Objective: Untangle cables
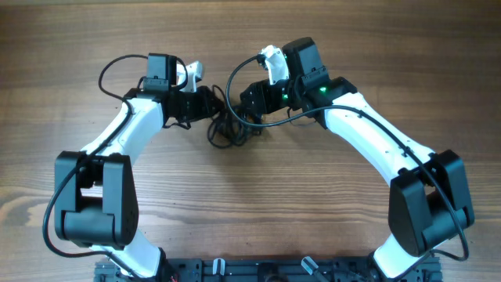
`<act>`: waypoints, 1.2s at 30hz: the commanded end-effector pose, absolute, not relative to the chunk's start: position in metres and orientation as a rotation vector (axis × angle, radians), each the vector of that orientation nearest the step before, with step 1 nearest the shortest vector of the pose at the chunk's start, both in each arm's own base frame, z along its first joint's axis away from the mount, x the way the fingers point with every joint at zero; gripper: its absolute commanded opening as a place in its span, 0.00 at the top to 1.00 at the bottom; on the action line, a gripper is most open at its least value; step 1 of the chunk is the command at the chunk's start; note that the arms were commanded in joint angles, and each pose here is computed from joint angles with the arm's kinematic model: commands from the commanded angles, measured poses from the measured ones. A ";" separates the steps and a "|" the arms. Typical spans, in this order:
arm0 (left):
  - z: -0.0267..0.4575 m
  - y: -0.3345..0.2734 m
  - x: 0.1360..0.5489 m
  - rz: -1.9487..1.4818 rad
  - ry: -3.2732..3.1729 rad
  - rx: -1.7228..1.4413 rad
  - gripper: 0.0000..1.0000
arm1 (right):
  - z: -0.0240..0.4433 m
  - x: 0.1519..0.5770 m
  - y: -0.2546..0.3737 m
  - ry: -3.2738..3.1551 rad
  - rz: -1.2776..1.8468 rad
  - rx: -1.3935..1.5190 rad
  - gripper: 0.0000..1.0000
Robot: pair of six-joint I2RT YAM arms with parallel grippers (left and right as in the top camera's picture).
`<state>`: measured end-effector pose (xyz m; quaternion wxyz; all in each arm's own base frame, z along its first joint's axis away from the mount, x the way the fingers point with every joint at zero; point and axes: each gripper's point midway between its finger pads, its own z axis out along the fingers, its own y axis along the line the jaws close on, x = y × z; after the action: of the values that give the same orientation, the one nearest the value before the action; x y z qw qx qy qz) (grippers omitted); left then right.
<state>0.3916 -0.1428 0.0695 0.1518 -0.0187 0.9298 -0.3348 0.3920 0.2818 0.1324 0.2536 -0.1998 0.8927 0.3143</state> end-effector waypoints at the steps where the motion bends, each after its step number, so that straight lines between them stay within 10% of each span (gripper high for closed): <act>1: 0.110 -0.147 0.390 -1.024 2.584 0.057 0.57 | 0.138 0.392 0.279 2.432 0.834 -0.521 0.46; 18: 0.093 -0.160 0.393 -0.943 2.686 -0.347 0.67 | 0.131 0.385 0.275 2.478 0.823 -0.514 0.44; 25: 0.084 -0.166 0.371 -0.967 2.782 -0.339 0.96 | 0.130 0.388 0.271 2.482 0.786 -0.501 0.41; 36: 0.074 -0.161 0.350 -0.911 2.868 -0.182 0.96 | 0.129 0.389 0.271 2.454 0.758 -0.572 0.39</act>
<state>0.3525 -0.1604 0.0776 0.0649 -0.0800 0.9452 -0.3099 0.3869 0.2713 0.1205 0.2338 -0.1891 0.9094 0.2875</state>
